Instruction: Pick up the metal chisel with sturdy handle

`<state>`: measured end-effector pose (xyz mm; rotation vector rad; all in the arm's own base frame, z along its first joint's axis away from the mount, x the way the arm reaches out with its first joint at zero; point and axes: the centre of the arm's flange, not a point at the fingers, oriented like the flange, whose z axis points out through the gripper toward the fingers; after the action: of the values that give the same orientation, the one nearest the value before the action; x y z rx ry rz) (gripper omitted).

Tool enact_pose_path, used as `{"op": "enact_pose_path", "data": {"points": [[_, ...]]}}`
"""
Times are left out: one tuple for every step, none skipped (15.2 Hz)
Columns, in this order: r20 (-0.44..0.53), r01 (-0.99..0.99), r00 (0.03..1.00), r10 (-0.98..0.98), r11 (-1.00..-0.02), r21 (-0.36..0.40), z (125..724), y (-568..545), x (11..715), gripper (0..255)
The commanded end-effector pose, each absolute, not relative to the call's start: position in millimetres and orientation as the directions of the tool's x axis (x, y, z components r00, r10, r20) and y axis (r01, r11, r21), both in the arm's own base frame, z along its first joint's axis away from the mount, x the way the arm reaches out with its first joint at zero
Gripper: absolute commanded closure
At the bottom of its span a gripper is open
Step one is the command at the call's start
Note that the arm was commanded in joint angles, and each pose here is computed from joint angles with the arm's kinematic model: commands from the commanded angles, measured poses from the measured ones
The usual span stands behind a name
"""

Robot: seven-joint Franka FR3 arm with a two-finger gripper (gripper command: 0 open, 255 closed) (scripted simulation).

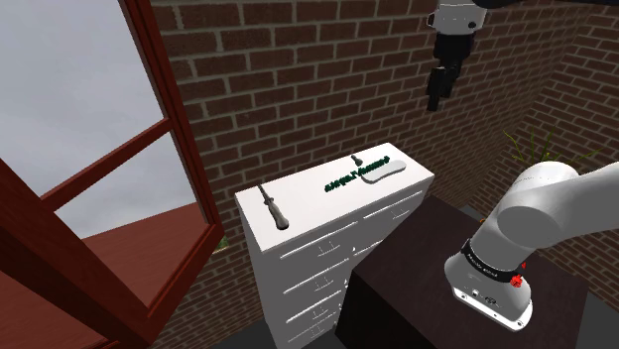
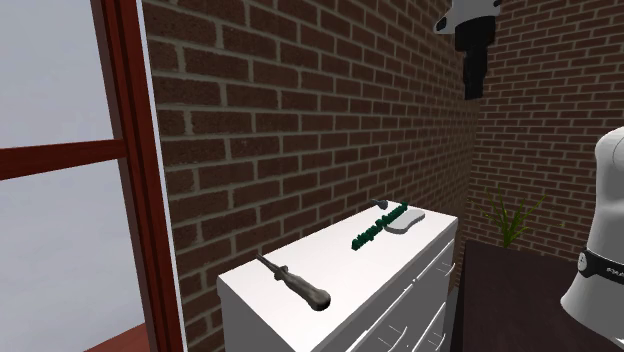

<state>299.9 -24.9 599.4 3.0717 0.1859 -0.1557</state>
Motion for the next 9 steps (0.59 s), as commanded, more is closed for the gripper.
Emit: {"op": "enact_pose_path", "data": {"points": [[-0.104,0.123,0.988,0.117,-0.991,0.054,599.4,-24.9,299.9,0],[-0.103,0.121,0.988,0.115,-0.991,0.051,591.0,-17.6,306.2,0],[-0.101,0.119,0.988,0.114,-0.992,0.048,582.7,-10.2,312.4,0],[-0.100,0.117,0.989,0.112,-0.992,0.045,574.4,-2.8,318.7,0],[-0.098,0.115,0.989,0.110,-0.993,0.042,566.1,4.6,325.1,0],[-0.097,0.113,0.989,0.109,-0.993,0.039,557.9,12.0,331.4,0],[-0.095,0.111,0.990,0.107,-0.993,0.036,549.7,19.5,337.8,0],[-0.093,0.108,0.990,0.105,-0.994,0.033,541.5,26.9,344.2,0],[-0.092,0.106,0.990,0.103,-0.994,0.030,533.3,34.4,350.6,0]]}}
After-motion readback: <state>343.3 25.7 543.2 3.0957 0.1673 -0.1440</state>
